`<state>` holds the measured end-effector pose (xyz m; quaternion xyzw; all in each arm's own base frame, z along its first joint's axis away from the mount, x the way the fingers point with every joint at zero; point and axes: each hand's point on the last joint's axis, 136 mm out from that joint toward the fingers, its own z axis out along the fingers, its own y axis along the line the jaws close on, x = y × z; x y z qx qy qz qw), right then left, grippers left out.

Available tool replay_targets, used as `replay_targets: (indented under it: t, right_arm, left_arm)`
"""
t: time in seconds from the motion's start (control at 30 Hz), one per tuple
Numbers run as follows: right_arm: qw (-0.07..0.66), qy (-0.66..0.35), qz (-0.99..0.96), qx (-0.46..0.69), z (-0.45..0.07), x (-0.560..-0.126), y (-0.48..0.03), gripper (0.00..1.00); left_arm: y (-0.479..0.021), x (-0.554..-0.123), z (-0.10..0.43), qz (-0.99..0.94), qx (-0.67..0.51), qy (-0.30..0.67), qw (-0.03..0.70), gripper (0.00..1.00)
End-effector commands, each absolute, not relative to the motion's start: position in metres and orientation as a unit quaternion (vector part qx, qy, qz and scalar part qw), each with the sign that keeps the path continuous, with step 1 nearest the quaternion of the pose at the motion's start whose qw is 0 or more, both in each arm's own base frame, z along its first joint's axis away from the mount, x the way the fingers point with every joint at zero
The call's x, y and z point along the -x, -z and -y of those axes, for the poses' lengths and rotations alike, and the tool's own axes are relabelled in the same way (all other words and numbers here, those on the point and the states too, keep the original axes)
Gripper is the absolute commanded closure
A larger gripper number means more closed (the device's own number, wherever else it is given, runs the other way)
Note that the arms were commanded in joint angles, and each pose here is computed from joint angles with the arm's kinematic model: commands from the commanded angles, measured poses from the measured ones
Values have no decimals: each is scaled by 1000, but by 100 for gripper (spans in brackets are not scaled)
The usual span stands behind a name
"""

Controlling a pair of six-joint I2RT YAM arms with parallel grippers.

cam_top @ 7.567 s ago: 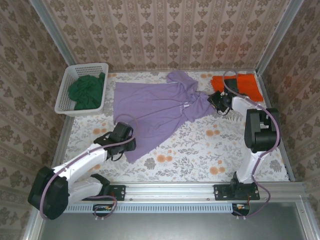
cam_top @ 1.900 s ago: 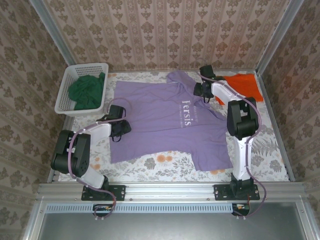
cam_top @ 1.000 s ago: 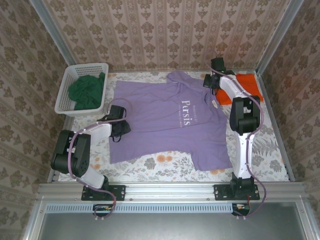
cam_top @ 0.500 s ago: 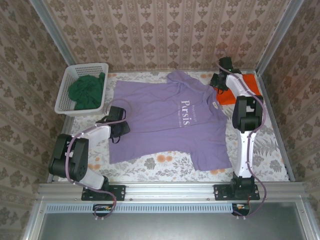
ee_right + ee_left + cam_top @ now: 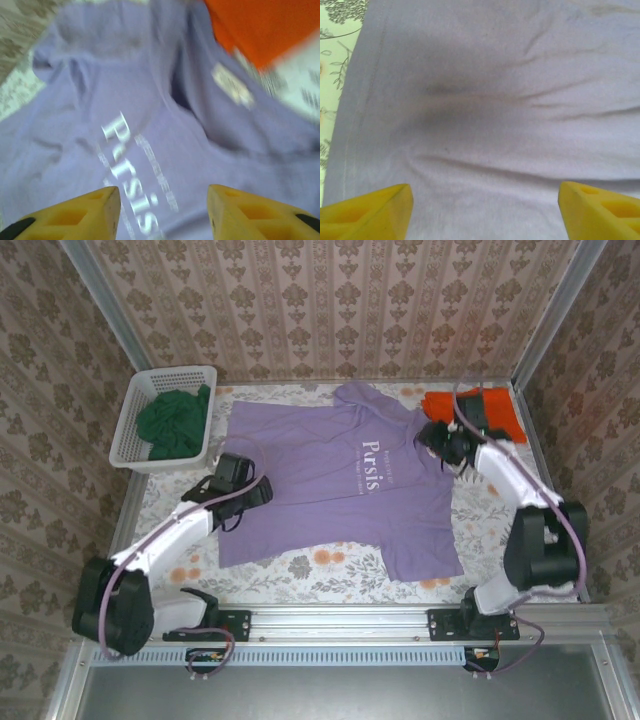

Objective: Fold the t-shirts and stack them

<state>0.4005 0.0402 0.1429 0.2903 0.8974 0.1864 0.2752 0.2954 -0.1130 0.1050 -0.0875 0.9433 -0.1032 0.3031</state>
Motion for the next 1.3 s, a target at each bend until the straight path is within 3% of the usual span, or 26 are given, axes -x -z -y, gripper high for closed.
replay_targets:
  t: [0.0,0.13,0.33,0.6,0.77,1.27]
  right_arm:
    - [221,-161,-899,-342,-35,-331,-102,44]
    - [160,-108,-909,-368,-24,-255,-79,44]
    - [151,-146,-897,-388,-34,-206,-70,44]
    - [140,-134,-922,-335,-44,-200,-70,44]
    - [147,-136,-927,-316,-48,-201,-71,44]
    - [124,-147,-937,-291,-60,-207,-65,44]
  left_arm:
    - [-101,-253,100,-958,93,92,254,30]
    - [-97,-214,89,-966,95,91,221,37]
    - [-74,-169,87,-975,132,94,151,48]
    - [-36,-128,65,-968,239,33,71,60]
    - [-27,-127,53,-957,278,23,80,53]
    - [-20,-149,32,-937,331,28,110,54]
